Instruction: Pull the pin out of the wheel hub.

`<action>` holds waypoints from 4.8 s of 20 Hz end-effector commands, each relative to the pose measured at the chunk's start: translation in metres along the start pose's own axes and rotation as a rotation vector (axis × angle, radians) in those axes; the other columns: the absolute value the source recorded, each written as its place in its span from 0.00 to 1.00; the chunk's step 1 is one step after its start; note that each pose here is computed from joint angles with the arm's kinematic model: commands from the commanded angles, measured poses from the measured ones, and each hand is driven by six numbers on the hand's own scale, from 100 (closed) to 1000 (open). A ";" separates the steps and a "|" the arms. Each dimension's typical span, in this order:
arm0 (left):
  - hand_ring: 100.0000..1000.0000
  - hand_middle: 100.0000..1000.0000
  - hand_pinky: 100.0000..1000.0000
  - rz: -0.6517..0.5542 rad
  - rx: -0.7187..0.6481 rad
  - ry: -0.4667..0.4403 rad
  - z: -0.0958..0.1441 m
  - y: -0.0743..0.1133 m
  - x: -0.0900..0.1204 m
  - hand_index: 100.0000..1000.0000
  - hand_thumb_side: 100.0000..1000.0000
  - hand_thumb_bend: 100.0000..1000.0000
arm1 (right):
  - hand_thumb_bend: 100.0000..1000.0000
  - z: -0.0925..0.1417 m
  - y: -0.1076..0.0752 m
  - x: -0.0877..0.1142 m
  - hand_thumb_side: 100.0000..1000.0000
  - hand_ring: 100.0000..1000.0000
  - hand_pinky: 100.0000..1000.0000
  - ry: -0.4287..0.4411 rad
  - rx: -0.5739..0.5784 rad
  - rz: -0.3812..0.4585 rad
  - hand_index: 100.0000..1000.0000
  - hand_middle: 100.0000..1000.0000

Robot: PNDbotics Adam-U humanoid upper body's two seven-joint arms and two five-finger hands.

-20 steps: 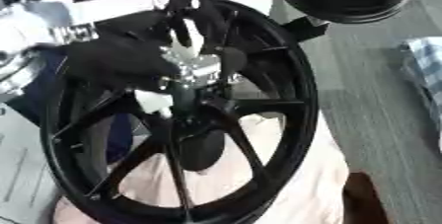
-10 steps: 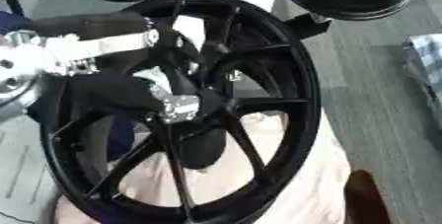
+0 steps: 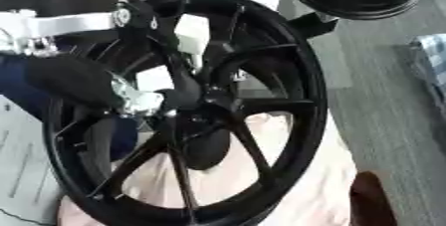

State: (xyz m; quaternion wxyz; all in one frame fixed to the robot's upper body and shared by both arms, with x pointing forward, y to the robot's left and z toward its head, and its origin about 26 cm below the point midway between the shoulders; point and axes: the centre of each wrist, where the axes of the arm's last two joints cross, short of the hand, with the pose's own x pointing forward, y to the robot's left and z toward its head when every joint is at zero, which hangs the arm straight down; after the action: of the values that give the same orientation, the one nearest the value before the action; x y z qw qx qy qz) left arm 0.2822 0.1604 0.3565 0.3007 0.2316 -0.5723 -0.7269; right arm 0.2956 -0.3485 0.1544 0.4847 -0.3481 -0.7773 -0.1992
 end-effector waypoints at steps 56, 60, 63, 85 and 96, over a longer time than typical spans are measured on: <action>0.53 0.52 0.62 0.096 -0.219 0.234 -0.022 -0.009 -0.030 0.73 0.49 0.30 | 0.00 -0.005 0.006 0.019 0.49 0.77 0.67 -0.056 -0.005 -0.059 0.61 0.52; 0.48 0.46 0.58 0.106 -0.217 0.240 -0.021 -0.009 -0.029 0.68 0.34 0.22 | 0.00 -0.006 0.006 0.020 0.49 0.77 0.66 -0.058 -0.007 -0.061 0.61 0.52; 0.45 0.42 0.55 0.117 -0.207 0.244 -0.018 -0.007 -0.027 0.62 0.20 0.17 | 0.00 -0.006 0.006 0.019 0.49 0.77 0.66 -0.058 -0.007 -0.061 0.61 0.52; 0.26 0.18 0.41 0.210 0.137 0.222 0.042 0.034 -0.021 0.37 0.15 0.00 | 0.00 -0.007 0.003 0.019 0.49 0.77 0.66 -0.060 -0.025 -0.058 0.61 0.52; 0.27 0.19 0.41 0.283 0.455 0.589 0.099 0.039 -0.078 0.40 0.14 0.00 | 0.00 -0.010 -0.006 0.019 0.48 0.77 0.66 -0.068 -0.101 -0.052 0.61 0.52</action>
State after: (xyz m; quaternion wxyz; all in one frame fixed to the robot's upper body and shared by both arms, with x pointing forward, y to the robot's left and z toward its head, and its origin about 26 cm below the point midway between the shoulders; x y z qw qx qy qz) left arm 0.2851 0.2640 0.3994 0.4738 0.3765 -0.6435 -0.4687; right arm 0.2956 -0.3498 0.1659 0.4544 -0.3503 -0.7846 -0.2349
